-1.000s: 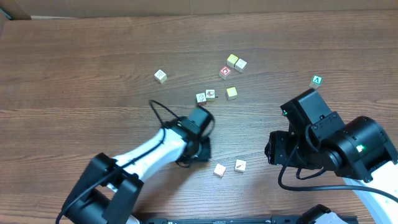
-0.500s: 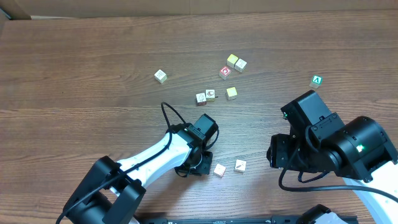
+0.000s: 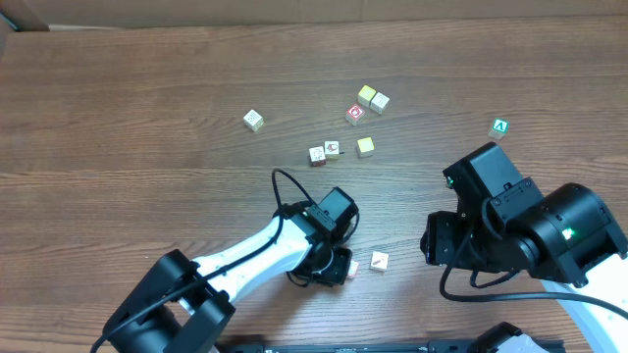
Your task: Flip 5 blocks
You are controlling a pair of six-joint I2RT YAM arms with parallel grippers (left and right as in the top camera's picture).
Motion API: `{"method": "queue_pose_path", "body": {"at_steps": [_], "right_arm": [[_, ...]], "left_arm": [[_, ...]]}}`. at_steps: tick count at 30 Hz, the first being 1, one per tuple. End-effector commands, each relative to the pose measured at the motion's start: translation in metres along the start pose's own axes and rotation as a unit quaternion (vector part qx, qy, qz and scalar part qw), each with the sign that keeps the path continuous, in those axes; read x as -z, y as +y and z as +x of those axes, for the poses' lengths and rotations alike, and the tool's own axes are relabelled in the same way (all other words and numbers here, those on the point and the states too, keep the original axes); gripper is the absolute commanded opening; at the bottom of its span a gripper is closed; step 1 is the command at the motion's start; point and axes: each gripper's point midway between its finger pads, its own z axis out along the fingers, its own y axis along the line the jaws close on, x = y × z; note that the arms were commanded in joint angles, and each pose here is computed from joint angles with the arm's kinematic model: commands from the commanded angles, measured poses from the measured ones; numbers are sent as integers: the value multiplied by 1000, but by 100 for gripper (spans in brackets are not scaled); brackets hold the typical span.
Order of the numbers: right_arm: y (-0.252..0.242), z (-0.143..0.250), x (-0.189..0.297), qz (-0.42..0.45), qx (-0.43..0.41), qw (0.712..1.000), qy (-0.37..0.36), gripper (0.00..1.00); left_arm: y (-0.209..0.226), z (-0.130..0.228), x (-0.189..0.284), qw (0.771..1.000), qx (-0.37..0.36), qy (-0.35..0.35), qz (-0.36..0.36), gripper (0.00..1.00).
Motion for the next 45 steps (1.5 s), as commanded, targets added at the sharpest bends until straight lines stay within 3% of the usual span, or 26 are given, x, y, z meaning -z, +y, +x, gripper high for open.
{"method": "queue_pose_path", "body": {"at_steps": [1,11,25,45], "right_arm": [[0,2,1,-5,0,1000,-2,52],[0,2,1,-5,2,1000,-2,52],[0,2,1,-5,2,1000,-2,52],[0,2,1,-5,2,1000,-2,52]], "left_arm": [[-6,4,-4,1000,5,8,13,4],[-13,-15,-5,999,6,-30,25,4],[-9,-17,-25,1000,18,-5,21,4],[-33,-24,-23,997,13,-12,81,4]]}}
